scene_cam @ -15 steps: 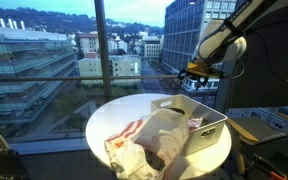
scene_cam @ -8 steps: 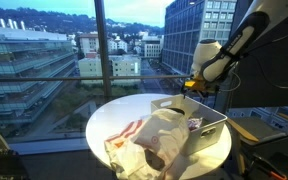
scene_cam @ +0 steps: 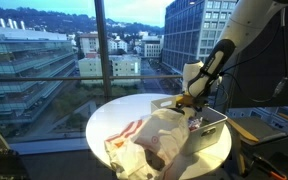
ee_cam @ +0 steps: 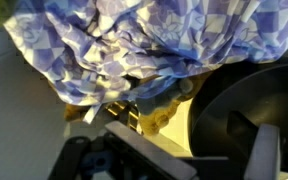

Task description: Remove the black bowl from the plastic bag, put it in the white basket, remove the duster and toy moose from the white basket and put them in the plastic bag

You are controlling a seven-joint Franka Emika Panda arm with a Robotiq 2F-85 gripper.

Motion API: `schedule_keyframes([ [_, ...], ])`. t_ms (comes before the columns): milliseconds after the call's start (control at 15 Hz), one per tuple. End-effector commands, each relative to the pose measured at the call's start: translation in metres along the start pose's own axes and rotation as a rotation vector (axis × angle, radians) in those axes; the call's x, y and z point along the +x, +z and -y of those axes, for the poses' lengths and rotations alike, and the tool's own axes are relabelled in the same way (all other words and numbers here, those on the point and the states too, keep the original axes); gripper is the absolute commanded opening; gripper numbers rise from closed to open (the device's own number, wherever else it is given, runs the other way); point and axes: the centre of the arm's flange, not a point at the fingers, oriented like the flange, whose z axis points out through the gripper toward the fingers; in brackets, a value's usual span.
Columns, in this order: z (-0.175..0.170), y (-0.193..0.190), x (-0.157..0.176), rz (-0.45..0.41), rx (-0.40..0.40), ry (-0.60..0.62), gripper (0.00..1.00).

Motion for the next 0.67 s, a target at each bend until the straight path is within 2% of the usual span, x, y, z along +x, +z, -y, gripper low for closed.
schedule_keyframes([
  [0,0.006,0.026,0.022,0.001,-0.043,0.034,1.00],
  [400,0.002,0.059,0.028,0.001,-0.086,0.045,1.00],
  [467,0.001,0.062,0.027,0.000,-0.088,0.049,0.75],
  [533,0.000,0.065,0.026,0.008,-0.088,0.054,0.73],
  [600,0.000,0.065,0.023,0.012,-0.079,0.062,0.66],
])
